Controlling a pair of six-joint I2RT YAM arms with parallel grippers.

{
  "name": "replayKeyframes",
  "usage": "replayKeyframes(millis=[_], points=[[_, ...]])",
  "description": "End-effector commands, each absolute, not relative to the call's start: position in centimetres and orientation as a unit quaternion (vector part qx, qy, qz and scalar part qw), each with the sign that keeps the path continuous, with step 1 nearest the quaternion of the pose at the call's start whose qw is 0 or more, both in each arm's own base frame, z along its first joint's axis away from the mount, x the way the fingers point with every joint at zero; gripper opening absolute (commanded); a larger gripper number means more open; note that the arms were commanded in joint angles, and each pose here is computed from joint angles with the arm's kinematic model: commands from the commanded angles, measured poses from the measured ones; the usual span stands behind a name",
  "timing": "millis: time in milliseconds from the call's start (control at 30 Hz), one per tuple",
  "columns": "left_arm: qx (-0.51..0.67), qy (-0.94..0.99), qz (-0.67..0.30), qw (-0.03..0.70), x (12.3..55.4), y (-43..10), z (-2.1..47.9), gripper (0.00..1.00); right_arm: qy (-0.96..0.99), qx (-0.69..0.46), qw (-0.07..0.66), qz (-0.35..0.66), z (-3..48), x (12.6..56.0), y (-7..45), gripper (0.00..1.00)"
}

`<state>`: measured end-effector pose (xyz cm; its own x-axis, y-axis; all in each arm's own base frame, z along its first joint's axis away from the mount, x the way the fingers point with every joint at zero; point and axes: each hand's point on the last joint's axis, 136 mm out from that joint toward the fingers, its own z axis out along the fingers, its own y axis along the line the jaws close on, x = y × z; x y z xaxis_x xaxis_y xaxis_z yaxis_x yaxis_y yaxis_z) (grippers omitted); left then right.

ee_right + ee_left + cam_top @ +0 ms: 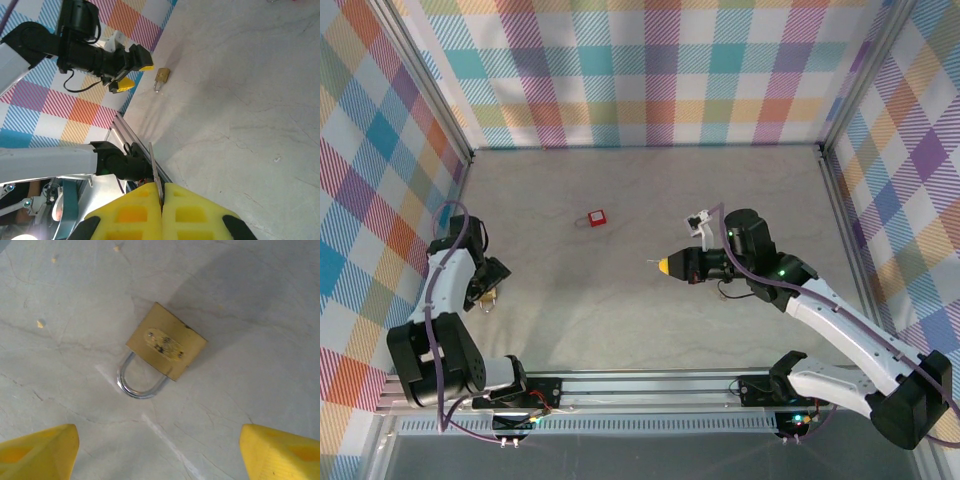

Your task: Unlock with the key

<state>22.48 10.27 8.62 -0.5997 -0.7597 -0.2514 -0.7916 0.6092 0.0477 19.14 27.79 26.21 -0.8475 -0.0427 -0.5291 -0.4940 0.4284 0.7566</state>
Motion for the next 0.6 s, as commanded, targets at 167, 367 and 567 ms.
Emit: replayKeyframes(millis=[167,367,567], points=[[-0.446,0.888,0.065,0.092,23.4,11.1,5.3,0.82,0.803,-0.187,0.229,0.519,27.0,18.6,27.6,0.0],[-0.45,0.888,0.049,0.075,24.1,10.7,3.6,0.8,0.799,-0.192,0.235,0.518,27.2,18.7,27.3,0.0],[-0.463,0.883,0.011,0.074,24.4,9.4,3.2,0.74,0.799,-0.193,0.24,0.517,27.1,19.4,27.3,0.0]])
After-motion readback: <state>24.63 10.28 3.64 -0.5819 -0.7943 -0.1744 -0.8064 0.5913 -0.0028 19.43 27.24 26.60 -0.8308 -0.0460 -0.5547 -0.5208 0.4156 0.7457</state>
